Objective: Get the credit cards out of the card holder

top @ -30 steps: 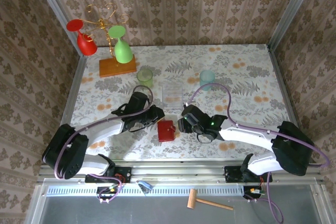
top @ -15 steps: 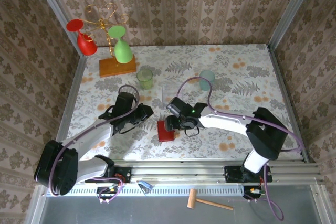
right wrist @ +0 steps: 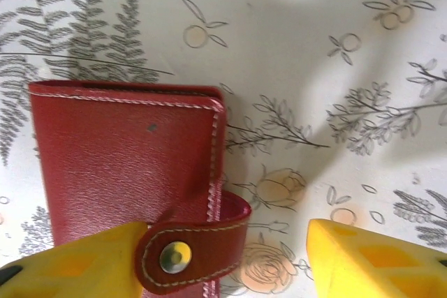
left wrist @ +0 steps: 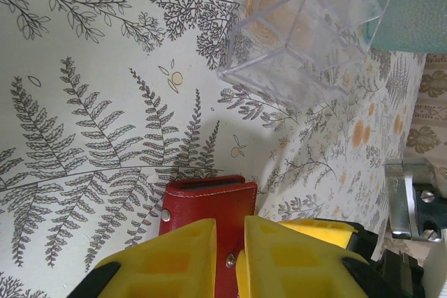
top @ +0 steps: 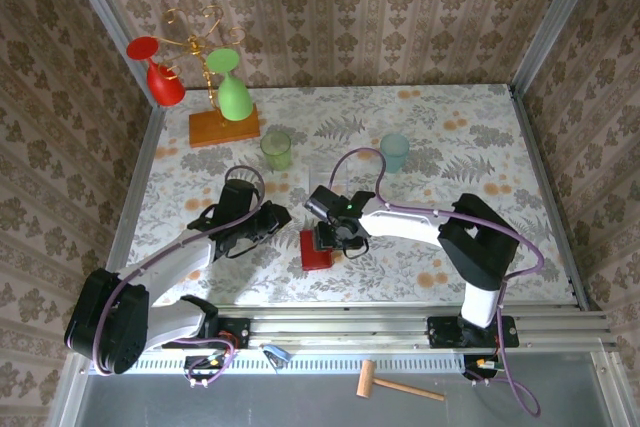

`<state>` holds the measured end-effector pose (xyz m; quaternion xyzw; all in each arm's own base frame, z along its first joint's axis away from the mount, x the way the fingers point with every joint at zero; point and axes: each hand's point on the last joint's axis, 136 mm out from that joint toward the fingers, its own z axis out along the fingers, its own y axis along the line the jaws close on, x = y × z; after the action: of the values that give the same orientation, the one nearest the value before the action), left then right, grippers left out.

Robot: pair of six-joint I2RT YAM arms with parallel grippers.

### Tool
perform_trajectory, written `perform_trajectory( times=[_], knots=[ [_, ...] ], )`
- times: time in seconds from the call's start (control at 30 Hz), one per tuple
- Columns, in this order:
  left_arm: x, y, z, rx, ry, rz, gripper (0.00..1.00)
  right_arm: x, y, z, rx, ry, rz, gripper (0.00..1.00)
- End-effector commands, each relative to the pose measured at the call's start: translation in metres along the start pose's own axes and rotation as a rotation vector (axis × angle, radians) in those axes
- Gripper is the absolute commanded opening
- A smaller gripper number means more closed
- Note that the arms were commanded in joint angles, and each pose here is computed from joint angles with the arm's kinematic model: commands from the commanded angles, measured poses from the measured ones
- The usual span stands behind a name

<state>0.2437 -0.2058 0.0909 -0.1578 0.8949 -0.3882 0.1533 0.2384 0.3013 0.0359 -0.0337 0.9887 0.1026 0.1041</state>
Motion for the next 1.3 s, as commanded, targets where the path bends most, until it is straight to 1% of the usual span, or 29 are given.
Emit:
perform_trajectory(
  times=[0.0, 0.2, 0.4, 0.57, 0.77, 0.97, 1.27],
  knots=[
    [-0.001, 0.000, -0.001, 0.008, 0.006, 0.008, 0.19, 0.005, -0.020, -0.011, 0.055, -0.009, 0.030, 0.57],
    [-0.003, -0.004, 0.000, 0.014, 0.009, 0.013, 0.19, 0.009, -0.030, -0.016, -0.010, -0.005, 0.094, 0.49],
    [-0.005, -0.006, 0.002, 0.013, 0.011, 0.008, 0.19, 0.006, -0.022, -0.008, -0.175, 0.012, 0.193, 0.44],
    [-0.005, -0.006, 0.003, 0.015, 0.011, 0.004, 0.19, 0.001, -0.016, -0.003, -0.268, 0.018, 0.231, 0.39],
    [-0.005, -0.006, 0.004, 0.015, 0.010, 0.002, 0.19, -0.004, -0.013, 0.000, -0.301, 0.009, 0.236, 0.34],
    [-0.004, -0.004, 0.007, 0.013, 0.016, -0.005, 0.19, -0.003, -0.015, 0.006, -0.300, 0.019, 0.239, 0.32],
    [-0.003, -0.001, 0.009, 0.012, 0.018, -0.011, 0.19, -0.001, -0.018, 0.008, -0.285, 0.032, 0.246, 0.23]
  ],
)
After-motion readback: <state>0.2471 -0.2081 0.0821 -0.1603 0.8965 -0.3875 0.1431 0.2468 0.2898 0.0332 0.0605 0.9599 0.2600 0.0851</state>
